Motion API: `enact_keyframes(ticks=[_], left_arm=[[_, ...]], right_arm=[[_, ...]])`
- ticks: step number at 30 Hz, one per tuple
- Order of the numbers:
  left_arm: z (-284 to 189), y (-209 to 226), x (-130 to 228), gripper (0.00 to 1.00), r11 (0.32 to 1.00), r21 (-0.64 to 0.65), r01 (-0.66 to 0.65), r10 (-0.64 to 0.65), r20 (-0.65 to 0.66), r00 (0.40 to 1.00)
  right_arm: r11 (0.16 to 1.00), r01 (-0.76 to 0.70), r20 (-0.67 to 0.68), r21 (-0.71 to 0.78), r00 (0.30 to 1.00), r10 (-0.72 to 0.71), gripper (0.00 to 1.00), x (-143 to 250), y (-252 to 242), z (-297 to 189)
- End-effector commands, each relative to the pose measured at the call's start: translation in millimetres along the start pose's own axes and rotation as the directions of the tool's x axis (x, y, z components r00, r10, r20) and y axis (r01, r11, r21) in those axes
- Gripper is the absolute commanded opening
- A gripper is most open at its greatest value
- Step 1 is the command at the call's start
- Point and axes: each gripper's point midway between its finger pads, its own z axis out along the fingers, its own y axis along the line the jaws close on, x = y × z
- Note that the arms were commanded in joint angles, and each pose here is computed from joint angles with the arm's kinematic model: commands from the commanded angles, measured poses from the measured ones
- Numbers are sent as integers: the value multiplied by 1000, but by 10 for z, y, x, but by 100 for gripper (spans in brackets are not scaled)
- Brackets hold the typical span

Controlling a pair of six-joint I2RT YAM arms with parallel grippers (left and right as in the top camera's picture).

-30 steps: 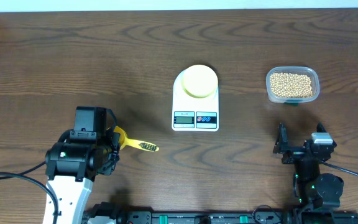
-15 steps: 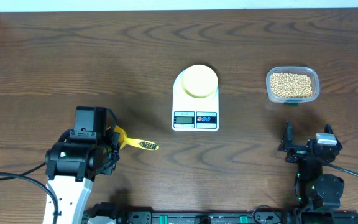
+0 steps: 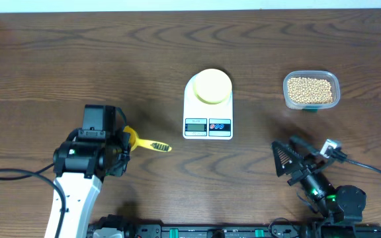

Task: Scoop item into bowl and weigh 50g on scale
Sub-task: 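Move the right gripper to the scoop handle and grasp it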

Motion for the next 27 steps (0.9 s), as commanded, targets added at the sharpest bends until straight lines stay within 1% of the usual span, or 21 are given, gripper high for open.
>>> enact_keyframes(ticks=[1, 2, 4, 5, 7, 11, 14, 17, 23, 27], left_arm=[[-4, -135, 94, 7, 1000, 24, 3, -2, -60, 998], [21, -160, 130, 7, 1000, 24, 2, 0, -82, 997], [61, -194, 197, 7, 1000, 22, -8, 10, -113, 994], [79, -208, 225, 7, 1000, 21, -15, 17, -122, 992], [117, -238, 303, 7, 999, 19, -41, 43, -139, 989], [178, -304, 500, 7, 993, 29, -116, 119, -163, 980], [197, -369, 666, 7, 983, 56, -174, 182, -178, 967], [202, -436, 804, 7, 971, 90, -221, 235, -184, 955], [203, -448, 876, 7, 959, 100, -266, 279, -159, 947], [203, -447, 876, 7, 959, 99, -265, 278, -160, 947]], right_arm=[[954, -296, -116, -51, 950, 289, 99, 167, 134, -15], [964, -263, -89, -49, 962, 258, 99, 124, 118, -9], [993, -107, -66, -56, 992, 103, 99, 100, 106, -7], [997, -49, -67, -61, 997, 44, 99, 108, 107, -8], [996, 1, -93, -87, 996, -9, 99, 160, 143, -15], [985, -4, -165, -172, 986, -25, 99, 274, 303, -51], [978, -53, -210, -202, 978, 10, 98, 315, 399, -82], [967, -117, -273, -225, 960, 53, 96, 376, 496, -119], [957, -202, -352, -208, 928, 119, 94, 421, 579, -121], [961, -213, -384, -179, 914, 131, 94, 414, 603, -56]])
